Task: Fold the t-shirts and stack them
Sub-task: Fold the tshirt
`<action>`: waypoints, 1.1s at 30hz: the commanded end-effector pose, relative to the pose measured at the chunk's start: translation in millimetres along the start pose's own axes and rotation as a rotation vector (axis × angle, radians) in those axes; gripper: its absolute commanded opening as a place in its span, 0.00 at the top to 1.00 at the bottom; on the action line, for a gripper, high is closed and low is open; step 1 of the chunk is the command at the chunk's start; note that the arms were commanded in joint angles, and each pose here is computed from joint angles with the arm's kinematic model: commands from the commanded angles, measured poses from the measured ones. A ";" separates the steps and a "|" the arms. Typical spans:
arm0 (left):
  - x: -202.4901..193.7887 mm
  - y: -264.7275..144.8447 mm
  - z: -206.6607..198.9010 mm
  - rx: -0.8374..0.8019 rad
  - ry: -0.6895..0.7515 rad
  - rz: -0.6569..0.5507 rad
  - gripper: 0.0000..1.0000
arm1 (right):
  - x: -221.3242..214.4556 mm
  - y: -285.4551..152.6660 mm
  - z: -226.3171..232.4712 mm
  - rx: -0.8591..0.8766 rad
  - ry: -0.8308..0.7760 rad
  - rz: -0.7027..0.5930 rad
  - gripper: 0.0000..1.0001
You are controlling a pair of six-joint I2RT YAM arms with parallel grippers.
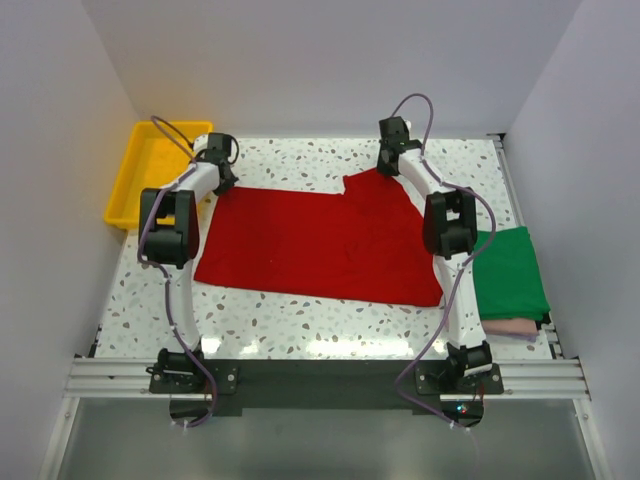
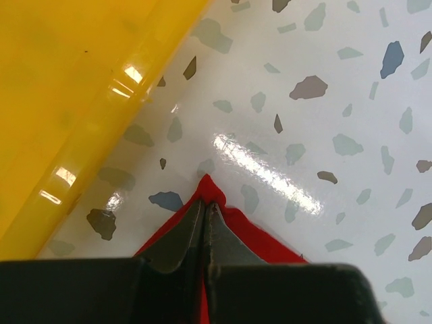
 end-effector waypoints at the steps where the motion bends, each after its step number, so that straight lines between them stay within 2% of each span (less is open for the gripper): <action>1: -0.6 -9.4 -2.9 -0.040 0.024 0.018 1.00 | -3.0 -5.6 -5.6 -0.024 0.004 0.018 0.86; 8: 8.1 -15.0 -9.2 -0.080 0.020 -0.003 1.00 | 37.8 -38.2 -7.4 0.008 0.020 -0.090 1.00; 17: 13.1 -16.4 -5.7 -0.081 0.013 -0.007 1.00 | 72.6 -80.5 -24.7 0.054 0.086 -0.197 1.00; 23: 14.9 -19.0 -3.4 -0.086 0.007 -0.004 1.00 | 69.5 -85.0 -25.5 0.074 0.092 -0.192 1.00; 33: 23.3 -30.1 -0.9 -0.114 -0.013 -0.009 1.00 | 68.3 -116.1 -30.1 0.106 0.097 -0.207 1.00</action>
Point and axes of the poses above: each gripper's point midway between its finger pads, its own y axis out along the fingers, its own z axis along the line the jaws close on, x = y × z, the point moved 3 cm from there along -y, back along the fingers, and after that the axes turned 8 degrees about -y, right-handed, at the moved point
